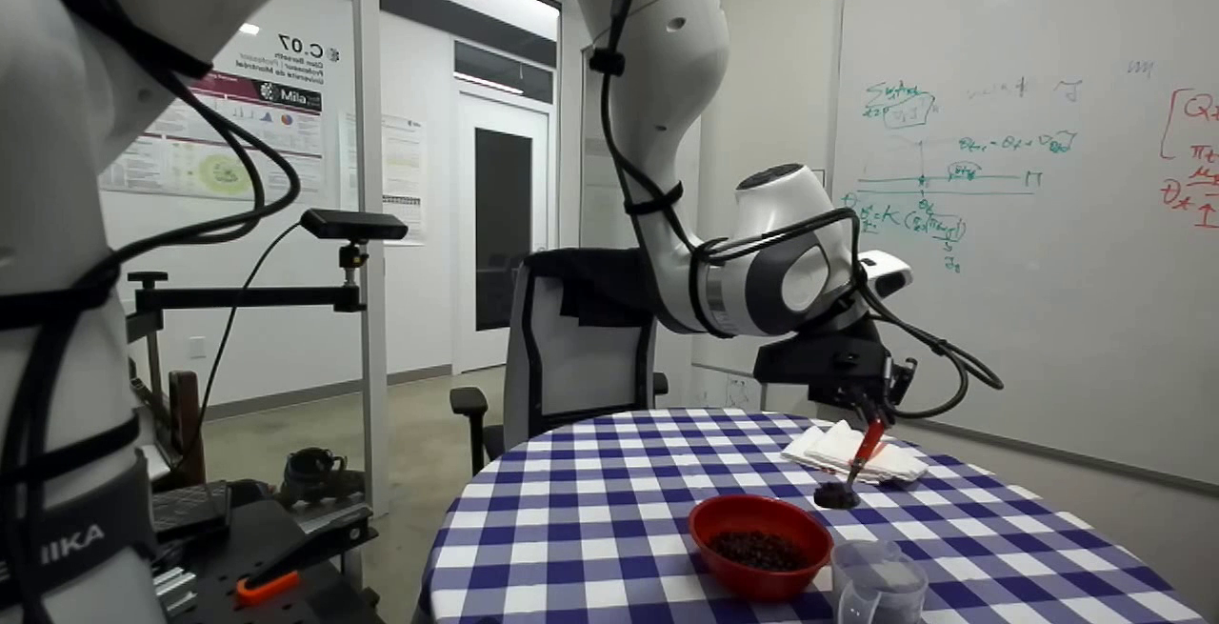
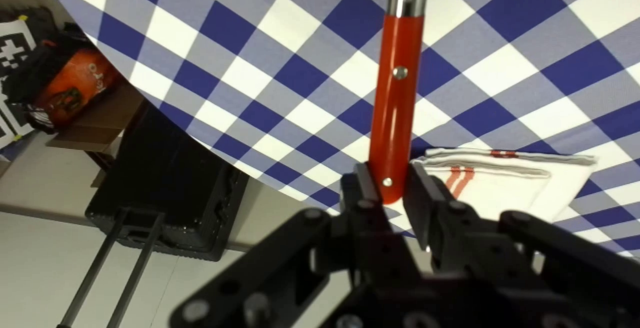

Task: Pick up the spoon from the table and scoop some of the contents in the bowl and put the scooped contents in the jar

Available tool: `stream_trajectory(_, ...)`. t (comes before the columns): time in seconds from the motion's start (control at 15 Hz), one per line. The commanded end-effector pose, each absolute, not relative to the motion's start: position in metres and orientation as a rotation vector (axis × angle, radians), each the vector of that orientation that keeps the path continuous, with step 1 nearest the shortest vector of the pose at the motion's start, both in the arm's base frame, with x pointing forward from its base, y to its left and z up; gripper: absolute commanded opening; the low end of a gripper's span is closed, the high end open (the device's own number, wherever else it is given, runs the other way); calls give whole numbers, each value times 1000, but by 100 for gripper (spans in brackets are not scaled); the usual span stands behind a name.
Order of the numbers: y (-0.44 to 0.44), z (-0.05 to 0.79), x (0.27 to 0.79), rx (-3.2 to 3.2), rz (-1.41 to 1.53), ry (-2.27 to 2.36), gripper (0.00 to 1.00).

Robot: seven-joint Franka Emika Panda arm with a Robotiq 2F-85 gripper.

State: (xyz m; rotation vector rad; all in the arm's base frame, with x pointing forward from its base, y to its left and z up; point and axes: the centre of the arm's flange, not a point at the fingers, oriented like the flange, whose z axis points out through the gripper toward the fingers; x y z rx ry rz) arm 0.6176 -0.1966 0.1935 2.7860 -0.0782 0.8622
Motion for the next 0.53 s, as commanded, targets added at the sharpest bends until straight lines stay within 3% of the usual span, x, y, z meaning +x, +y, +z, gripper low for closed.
stream_trajectory(0.0, -219, 205, 617, 2781, 846, -88, 5)
stream_trajectory(0.47, -250, 204, 606, 2749, 864, -193, 5)
